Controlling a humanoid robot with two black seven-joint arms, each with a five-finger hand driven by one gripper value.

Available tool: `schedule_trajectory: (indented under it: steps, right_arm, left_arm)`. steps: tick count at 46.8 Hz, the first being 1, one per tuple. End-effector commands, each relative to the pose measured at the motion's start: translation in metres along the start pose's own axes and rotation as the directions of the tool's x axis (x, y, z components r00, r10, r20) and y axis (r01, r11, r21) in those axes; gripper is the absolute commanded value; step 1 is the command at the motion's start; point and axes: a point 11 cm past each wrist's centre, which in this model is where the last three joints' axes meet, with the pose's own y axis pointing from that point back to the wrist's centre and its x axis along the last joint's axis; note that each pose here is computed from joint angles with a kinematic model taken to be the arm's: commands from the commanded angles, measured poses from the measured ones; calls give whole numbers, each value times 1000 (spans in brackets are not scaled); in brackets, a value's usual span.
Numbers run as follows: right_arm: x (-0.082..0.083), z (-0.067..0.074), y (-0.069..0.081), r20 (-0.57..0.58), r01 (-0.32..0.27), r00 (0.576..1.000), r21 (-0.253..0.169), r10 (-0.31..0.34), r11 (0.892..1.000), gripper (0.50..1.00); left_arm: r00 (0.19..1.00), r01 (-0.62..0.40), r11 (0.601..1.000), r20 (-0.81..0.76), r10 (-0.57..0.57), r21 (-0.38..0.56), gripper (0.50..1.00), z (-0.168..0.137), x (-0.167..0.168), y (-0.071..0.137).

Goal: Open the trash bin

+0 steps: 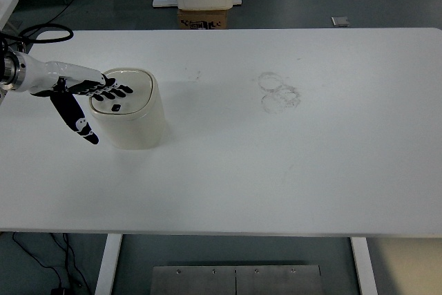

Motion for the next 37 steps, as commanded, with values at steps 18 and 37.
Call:
schedule_trajectory:
  steps: [18,37]
  right_arm:
    - [0,0,0,0,0,1000,0,0,1000,991]
    - [0,0,0,0,0,1000,0,0,1000,991]
  left_arm:
    - [1000,14,1000,-9,-14,7,1000,-5,-6,-2]
    - [1000,-8,1000,-6,8,-5,1000,1,3,3]
